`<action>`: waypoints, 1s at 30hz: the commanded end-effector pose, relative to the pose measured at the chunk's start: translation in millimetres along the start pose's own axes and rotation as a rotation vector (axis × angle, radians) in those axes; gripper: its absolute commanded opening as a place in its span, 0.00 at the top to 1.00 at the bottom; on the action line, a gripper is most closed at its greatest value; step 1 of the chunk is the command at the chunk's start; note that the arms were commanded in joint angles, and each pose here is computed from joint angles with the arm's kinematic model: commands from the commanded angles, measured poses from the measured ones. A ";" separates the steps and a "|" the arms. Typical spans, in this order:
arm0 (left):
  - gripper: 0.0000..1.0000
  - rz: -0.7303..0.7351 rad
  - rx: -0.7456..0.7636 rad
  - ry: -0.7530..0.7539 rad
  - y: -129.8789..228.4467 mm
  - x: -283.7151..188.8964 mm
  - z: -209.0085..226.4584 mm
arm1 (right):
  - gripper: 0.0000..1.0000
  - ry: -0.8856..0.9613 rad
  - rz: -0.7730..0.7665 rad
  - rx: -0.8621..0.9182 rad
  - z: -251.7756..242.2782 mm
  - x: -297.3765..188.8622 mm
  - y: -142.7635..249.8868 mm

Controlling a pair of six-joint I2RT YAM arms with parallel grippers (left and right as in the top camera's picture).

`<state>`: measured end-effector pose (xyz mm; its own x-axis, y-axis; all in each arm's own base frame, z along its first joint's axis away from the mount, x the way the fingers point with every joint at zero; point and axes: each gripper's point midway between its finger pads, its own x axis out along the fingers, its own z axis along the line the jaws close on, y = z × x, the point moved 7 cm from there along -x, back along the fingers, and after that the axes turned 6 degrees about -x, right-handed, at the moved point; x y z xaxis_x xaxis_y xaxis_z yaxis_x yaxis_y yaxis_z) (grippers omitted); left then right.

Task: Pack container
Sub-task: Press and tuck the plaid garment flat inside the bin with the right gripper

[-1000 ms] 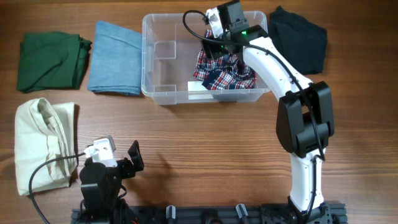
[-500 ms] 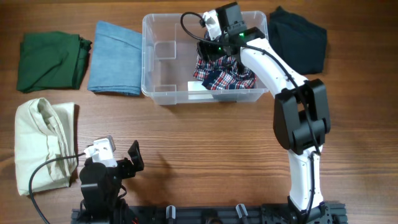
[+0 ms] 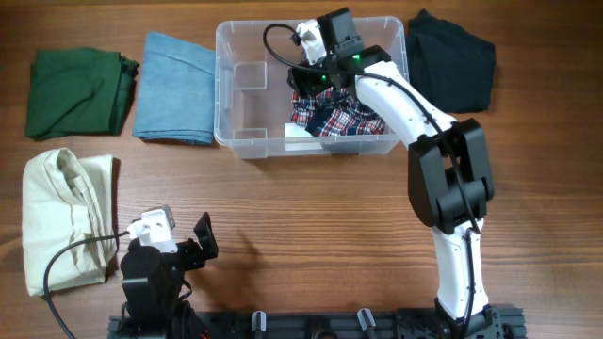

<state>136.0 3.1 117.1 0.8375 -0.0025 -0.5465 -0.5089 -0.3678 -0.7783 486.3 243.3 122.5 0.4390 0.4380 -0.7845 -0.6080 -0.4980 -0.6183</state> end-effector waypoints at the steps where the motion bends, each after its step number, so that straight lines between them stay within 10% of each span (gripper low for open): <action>1: 0.00 0.006 -0.016 0.009 1.3 -0.5 -0.3 | 0.24 -0.061 0.006 -0.030 17.3 14.9 1.3; 30: 0.00 0.006 -0.016 0.009 1.3 -0.5 -0.3 | 0.24 -0.164 -0.036 -0.080 31.8 1.9 -15.4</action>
<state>136.0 3.1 117.1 0.8375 -0.0025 -0.5465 -0.5089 -0.3678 -0.7783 473.4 264.0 122.7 0.3602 0.5294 -0.7681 -0.5707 -0.5263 -0.6304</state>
